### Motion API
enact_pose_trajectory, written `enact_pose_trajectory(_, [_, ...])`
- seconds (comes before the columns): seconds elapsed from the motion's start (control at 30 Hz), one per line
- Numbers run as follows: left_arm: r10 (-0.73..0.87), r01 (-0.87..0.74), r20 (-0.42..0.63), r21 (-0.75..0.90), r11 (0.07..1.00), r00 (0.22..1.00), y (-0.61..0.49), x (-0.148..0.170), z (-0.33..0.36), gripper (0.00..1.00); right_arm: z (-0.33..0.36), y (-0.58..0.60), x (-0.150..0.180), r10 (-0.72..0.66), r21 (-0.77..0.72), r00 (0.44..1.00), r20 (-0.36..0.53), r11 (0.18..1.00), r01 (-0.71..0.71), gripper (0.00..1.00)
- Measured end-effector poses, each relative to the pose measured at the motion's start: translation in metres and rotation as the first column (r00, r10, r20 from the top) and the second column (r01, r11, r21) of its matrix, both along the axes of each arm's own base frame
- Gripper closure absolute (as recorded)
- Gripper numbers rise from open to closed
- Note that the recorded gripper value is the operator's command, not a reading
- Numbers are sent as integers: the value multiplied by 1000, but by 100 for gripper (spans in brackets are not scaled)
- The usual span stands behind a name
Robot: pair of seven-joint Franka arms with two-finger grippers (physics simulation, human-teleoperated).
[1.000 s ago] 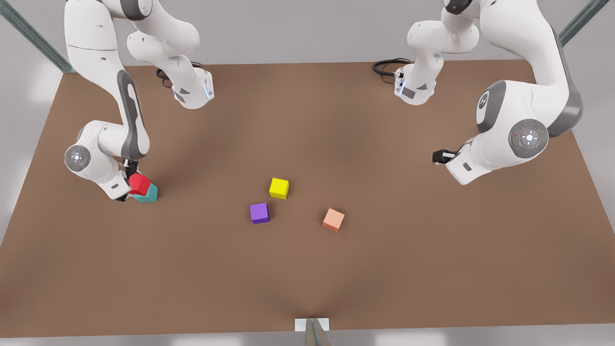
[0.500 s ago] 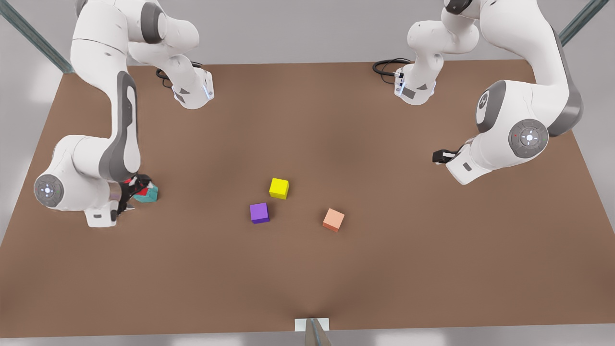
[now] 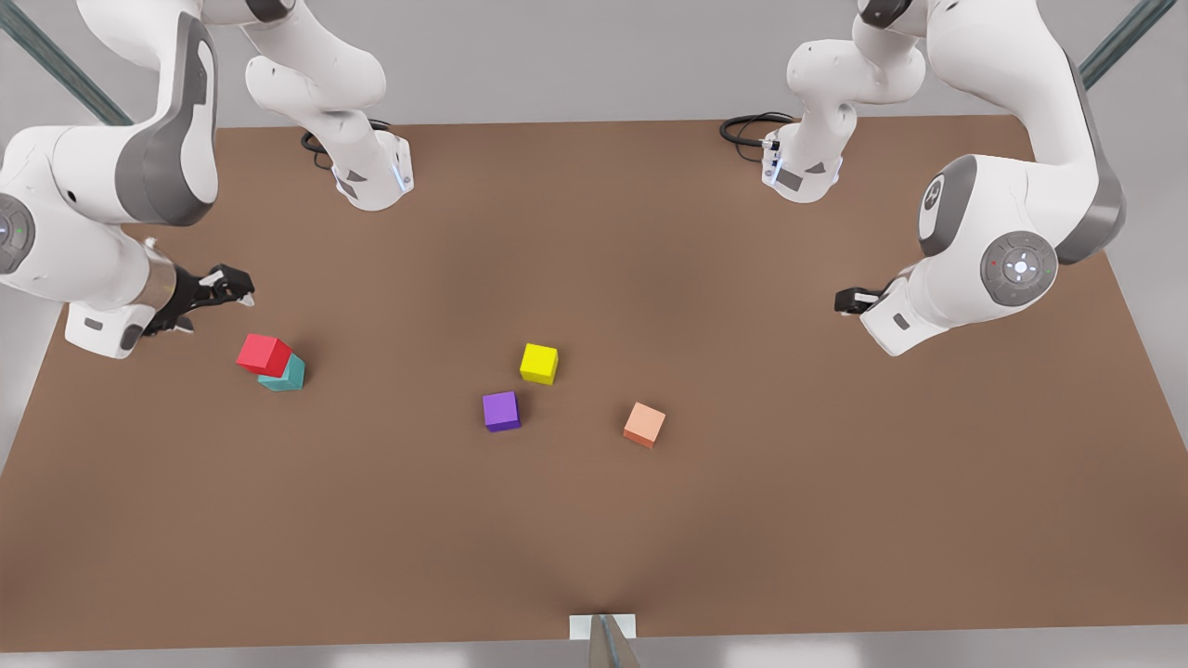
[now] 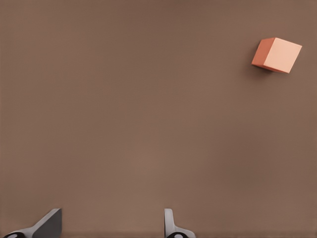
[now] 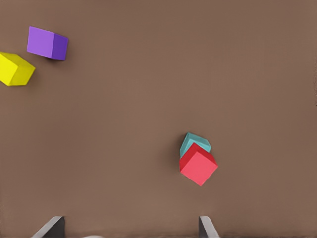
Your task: Pick up red wooden cube and pass to hand red wooden cube and place in blue wooden cube
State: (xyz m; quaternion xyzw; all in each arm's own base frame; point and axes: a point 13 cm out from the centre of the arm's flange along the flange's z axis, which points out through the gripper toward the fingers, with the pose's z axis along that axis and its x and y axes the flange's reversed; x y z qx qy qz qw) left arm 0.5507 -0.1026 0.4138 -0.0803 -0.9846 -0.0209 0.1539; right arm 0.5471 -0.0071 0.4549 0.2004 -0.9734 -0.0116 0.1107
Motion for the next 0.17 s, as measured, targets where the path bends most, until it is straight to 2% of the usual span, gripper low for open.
enact_pose_trajectory(0.17, [0,0,-2,0,1000,1000,0,0,0,0,-9,-6,-2,-99,-34,995,-23,995,98,0])
